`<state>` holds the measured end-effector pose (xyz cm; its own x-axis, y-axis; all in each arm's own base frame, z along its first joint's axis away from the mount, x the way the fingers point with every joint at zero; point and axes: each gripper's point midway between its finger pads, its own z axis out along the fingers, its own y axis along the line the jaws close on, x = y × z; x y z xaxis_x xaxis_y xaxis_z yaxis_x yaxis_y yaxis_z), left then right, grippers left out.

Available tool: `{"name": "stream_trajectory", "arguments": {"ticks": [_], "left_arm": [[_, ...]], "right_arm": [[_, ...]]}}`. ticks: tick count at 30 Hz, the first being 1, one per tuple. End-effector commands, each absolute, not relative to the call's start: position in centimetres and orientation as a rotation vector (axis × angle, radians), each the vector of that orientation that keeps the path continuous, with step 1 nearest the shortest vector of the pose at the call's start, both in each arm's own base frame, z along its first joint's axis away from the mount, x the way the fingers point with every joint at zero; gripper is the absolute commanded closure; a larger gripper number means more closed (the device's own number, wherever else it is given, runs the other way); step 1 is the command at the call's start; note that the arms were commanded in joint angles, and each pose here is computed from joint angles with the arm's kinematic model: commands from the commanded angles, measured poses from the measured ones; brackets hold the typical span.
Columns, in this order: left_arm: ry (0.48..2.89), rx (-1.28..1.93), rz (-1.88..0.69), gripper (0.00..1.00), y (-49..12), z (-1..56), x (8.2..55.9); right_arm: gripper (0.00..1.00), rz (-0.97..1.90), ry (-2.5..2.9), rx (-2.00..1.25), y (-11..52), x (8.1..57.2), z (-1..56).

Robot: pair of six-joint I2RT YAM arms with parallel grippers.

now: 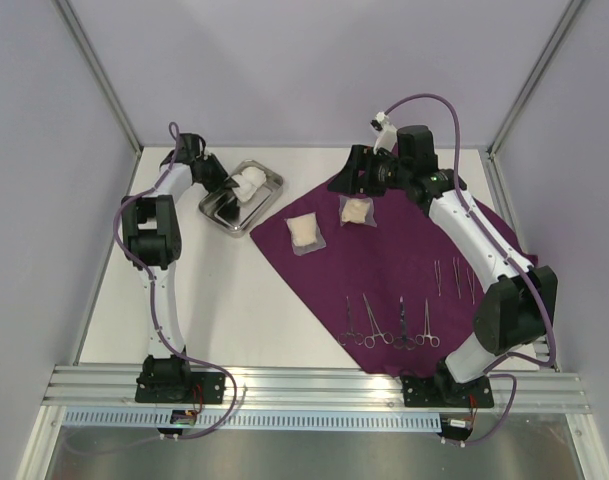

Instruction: Prepare the surgical pack

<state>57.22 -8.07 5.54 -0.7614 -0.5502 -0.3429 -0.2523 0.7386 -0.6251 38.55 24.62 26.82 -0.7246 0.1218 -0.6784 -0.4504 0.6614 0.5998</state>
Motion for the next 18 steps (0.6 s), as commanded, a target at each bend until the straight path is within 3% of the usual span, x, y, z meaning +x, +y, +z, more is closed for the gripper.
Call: {"name": "stream_trajectory", "arguments": {"ticks": [1,7,10,14,18], "left_arm": [[2.445,-0.604,-0.723,0.78,-7.4,5.9,56.8],[2.491,-0.624,-0.713,0.79,-7.4,3.8,56.4],[2.489,-0.61,-0.723,0.72,-7.5,4.0,56.4],[2.488,-0.557,-0.726,0.54,-7.6,5.3,56.3],[2.49,-0.55,-0.715,0.5,-7.5,6.4,55.9]], "right_arm": [[0.26,1.046,2.105,-0.295,25.1,38.9,28.7],[0.26,1.049,2.103,-0.298,25.1,38.8,28.9],[0.26,1.043,2.104,-0.3,25.0,38.7,29.0],[0.26,1.045,2.103,-0.3,25.0,38.6,29.1],[0.26,1.061,2.095,-0.302,25.2,38.6,29.3]]}}
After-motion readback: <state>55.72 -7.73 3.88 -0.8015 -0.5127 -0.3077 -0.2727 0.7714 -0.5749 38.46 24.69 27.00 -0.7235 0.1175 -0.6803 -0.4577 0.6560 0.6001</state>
